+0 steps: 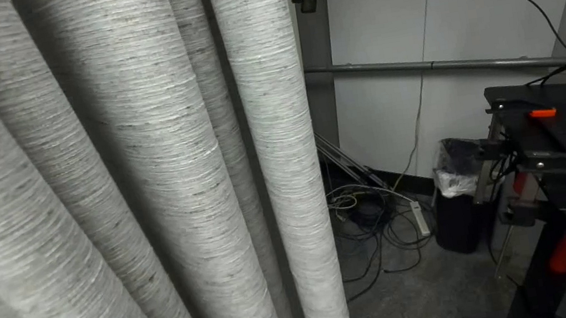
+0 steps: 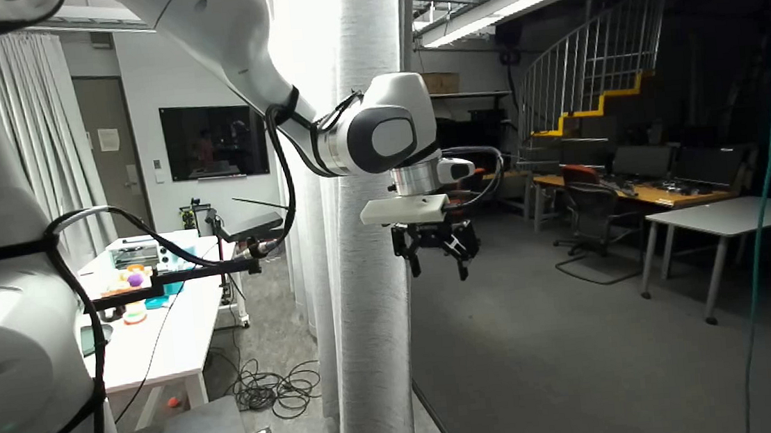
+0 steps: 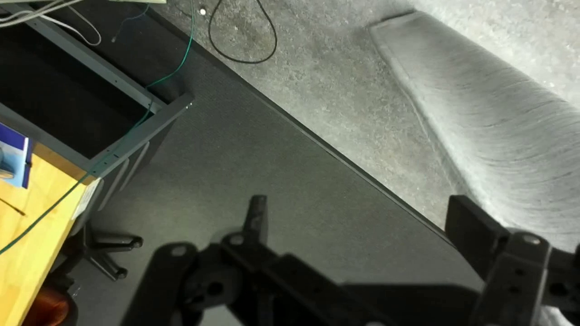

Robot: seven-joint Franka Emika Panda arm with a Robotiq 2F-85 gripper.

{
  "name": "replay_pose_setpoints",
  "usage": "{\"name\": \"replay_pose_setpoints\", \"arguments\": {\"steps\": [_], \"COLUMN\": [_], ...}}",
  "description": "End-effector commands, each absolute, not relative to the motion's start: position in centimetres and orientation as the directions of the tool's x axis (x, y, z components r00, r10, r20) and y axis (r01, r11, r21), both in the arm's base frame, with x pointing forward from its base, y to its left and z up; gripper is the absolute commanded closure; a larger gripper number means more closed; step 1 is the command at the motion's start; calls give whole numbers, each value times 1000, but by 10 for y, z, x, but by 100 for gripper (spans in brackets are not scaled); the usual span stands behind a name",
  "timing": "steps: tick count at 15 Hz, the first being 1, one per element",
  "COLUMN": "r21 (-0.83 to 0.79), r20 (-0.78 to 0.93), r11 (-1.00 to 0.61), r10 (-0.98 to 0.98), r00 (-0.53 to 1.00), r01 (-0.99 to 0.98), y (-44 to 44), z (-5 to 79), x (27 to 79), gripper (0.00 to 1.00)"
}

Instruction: Pull the curtain to the left

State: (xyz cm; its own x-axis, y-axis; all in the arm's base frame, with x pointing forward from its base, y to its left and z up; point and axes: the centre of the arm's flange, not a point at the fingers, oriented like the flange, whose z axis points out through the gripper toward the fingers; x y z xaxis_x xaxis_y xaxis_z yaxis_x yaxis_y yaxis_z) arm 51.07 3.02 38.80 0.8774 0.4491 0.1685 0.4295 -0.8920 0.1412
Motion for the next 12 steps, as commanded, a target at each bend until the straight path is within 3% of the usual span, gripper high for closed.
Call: {"name": "replay_pose_setpoints", "arguments": {"steps": [1, 12], "r21": [122, 158], "r20": [256, 269], "r11": [-885, -884], "r10": [465, 466], "r00": [847, 843], "r01": [449, 439], "y": [49, 51], "z": [410, 413], "x": [521, 515], "gripper": [0, 0]}}
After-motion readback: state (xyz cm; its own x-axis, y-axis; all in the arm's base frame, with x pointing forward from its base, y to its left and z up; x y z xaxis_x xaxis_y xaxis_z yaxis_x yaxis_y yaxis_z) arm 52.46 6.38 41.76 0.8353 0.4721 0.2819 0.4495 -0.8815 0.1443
